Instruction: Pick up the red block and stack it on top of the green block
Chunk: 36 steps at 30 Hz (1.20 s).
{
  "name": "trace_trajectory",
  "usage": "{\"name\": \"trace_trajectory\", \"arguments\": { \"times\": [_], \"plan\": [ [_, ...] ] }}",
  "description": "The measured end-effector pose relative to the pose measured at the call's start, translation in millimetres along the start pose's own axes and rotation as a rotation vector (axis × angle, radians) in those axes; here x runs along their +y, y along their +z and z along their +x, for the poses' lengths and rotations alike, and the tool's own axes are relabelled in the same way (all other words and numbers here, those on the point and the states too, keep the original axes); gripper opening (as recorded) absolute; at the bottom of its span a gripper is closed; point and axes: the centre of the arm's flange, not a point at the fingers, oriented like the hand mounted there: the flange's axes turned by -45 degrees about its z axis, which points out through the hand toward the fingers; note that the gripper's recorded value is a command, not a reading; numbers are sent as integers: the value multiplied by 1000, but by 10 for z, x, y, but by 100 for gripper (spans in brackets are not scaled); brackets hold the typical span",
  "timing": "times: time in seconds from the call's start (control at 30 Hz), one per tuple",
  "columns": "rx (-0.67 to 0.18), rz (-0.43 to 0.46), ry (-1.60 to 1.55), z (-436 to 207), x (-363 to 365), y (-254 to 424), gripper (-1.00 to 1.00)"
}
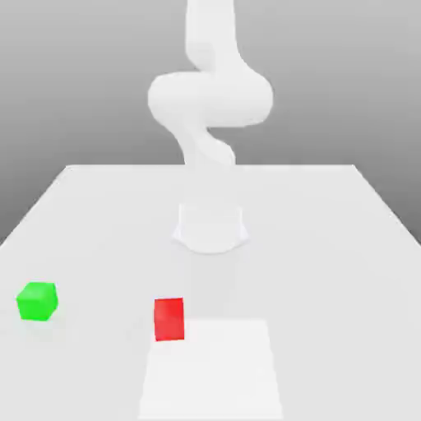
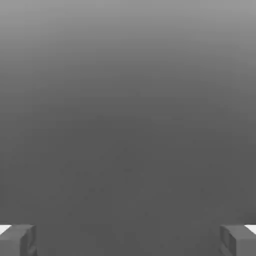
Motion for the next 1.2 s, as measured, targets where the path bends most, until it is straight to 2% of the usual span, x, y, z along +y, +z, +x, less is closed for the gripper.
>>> {"name": "trace_trajectory", "arguments": {
  "times": [0.3, 0.6, 0.77, 0.8, 1.03, 1.2],
  "plan": [
    [-338, -21, -57, -1168, 339, 1969, 0],
    [-694, 42, -87, -3226, 567, 3163, 0],
    [-720, 47, -89, -3653, 572, 3508, 0],
    [-721, 47, -89, -3717, 572, 3565, -100],
    [-722, 47, -88, -3735, 570, 3579, -100],
    [-722, 47, -87, -3488, 580, 3321, -100]
  ]
}}
